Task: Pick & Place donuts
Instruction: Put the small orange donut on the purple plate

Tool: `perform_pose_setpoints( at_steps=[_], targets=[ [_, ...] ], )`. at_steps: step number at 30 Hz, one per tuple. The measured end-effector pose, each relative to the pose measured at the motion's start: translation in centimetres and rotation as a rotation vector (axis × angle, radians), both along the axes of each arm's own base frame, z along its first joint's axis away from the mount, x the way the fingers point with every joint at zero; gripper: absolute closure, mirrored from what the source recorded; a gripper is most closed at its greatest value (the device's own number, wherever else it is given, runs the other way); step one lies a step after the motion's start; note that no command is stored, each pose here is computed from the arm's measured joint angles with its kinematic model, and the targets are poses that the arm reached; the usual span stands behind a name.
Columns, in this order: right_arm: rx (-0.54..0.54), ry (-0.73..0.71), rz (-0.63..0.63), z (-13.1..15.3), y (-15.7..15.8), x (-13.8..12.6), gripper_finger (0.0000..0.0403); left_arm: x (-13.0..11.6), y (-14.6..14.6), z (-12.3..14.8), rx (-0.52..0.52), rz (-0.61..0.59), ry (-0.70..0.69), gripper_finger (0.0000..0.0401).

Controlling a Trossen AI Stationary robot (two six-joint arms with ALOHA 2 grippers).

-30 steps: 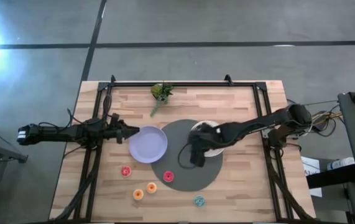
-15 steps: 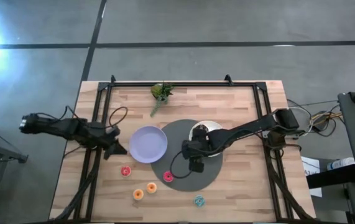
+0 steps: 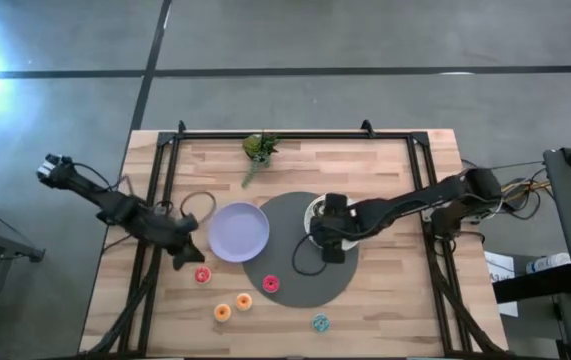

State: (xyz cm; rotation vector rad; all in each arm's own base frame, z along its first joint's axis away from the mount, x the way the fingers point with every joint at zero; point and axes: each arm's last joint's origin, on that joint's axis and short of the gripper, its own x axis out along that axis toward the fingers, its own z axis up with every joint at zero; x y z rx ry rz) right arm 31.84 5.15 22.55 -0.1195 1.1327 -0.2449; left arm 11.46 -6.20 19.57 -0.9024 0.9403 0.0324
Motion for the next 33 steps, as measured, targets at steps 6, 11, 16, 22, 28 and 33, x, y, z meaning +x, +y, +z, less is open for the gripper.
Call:
perform_pose_setpoints(
  at_steps=[6, 11, 16, 22, 28, 33],
  targets=[
    [-0.046, -0.112, -0.032, 2.5, -2.6, -2.6, 0.0188, 0.9, -1.9, -1.1, 0.034, -0.071, 0.13, 0.0287],
    [-0.049, -0.183, -0.088, 3.4, -4.7, -4.6, 0.0188, 1.5, -2.7, -1.3, 0.204, -0.139, 0.224, 0.0251],
    [-0.061, -0.22, -0.098, 3.4, -5.6, -5.8, 0.0188, 2.7, -3.4, -1.5, 0.324, -0.199, 0.292, 0.025],
    [-0.079, -0.215, -0.07, 3.1, -5.6, -5.9, 0.0188, 3.6, -4.2, -2.6, 0.367, -0.245, 0.346, 0.025],
    [-0.081, -0.217, -0.071, 2.7, -5.6, -6.0, 0.0188, 3.4, -4.3, -3.8, 0.355, -0.278, 0.416, 0.025],
    [-0.081, -0.208, -0.073, 2.5, -5.6, -6.1, 0.0188, 3.2, -4.1, -4.5, 0.356, -0.278, 0.418, 0.0264]
  ],
)
